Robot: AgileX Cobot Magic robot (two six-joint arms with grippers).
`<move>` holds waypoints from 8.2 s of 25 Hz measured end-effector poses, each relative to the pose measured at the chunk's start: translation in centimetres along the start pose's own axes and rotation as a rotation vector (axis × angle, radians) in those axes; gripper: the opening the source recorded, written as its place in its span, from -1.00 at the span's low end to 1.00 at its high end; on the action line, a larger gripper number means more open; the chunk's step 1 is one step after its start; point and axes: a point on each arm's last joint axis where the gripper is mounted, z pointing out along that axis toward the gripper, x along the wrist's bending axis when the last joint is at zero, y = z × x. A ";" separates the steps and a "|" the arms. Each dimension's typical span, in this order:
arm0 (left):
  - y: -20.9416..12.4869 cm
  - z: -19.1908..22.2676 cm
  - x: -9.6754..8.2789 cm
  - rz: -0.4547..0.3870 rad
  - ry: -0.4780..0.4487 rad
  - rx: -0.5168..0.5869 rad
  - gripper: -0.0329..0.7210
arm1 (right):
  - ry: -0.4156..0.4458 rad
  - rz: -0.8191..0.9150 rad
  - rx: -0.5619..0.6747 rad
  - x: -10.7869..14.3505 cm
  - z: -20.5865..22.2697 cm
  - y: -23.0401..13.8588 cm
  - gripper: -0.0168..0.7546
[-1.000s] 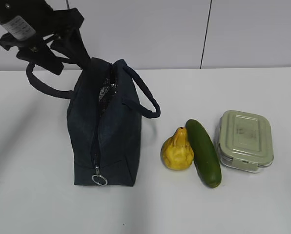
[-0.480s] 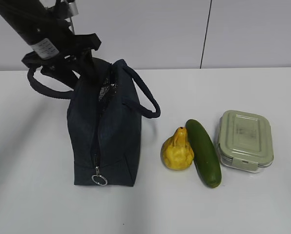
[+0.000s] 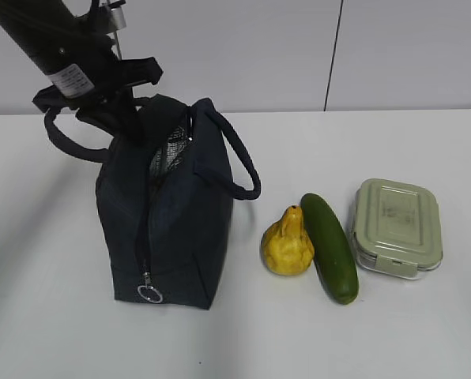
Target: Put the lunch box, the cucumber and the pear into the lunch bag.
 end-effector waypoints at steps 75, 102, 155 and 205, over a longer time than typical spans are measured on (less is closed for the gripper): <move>0.3 -0.3 0.4 -0.063 0.051 -0.031 -0.91 | 0.481 0.377 0.635 -5.2 28.1 11.7 0.36; 0.3 -0.3 0.4 -0.064 0.051 -0.031 -0.91 | 0.703 0.608 0.538 -7.3 35.1 2.6 0.54; 0.3 -0.3 0.4 -0.064 0.051 -0.030 -0.91 | 0.805 0.694 0.494 -7.4 37.2 1.9 -0.01; 1.4 -1.6 1.6 -0.245 -0.181 -0.122 -0.91 | 1.020 0.427 0.640 12.2 30.6 25.7 -0.01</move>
